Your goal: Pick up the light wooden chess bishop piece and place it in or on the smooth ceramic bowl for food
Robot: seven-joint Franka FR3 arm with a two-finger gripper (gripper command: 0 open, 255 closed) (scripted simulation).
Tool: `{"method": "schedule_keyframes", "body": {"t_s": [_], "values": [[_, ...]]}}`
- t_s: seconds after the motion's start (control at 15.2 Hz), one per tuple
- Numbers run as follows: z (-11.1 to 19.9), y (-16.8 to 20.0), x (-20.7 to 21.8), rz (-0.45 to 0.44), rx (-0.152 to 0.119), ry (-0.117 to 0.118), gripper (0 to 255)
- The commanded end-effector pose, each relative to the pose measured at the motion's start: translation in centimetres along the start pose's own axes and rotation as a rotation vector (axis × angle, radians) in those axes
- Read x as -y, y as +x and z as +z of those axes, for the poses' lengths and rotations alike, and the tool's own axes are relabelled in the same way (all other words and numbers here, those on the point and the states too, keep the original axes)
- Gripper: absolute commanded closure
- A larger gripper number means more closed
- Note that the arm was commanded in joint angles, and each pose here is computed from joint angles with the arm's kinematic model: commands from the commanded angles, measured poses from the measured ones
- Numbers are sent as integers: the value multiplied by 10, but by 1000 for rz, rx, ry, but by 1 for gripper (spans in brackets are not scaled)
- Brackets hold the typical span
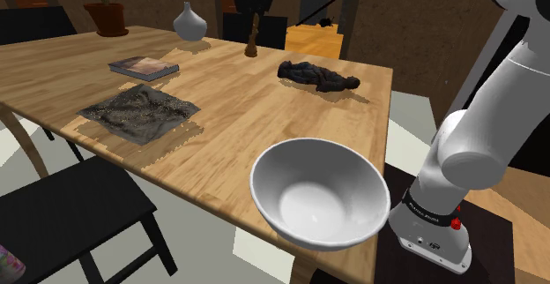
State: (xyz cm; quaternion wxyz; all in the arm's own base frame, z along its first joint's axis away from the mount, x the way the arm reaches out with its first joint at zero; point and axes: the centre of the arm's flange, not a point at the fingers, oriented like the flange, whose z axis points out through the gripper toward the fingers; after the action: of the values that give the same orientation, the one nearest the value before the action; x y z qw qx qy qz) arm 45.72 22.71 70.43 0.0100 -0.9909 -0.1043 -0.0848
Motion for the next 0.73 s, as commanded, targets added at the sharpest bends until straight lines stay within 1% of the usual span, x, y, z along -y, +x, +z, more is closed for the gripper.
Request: {"method": "schedule_keyframes", "body": {"t_s": [0.0, 0.66], "values": [[-3, -22, 18, 1, 0, 0, 255], [-26, -119, 105, 1, 0, 0, 255]]}}
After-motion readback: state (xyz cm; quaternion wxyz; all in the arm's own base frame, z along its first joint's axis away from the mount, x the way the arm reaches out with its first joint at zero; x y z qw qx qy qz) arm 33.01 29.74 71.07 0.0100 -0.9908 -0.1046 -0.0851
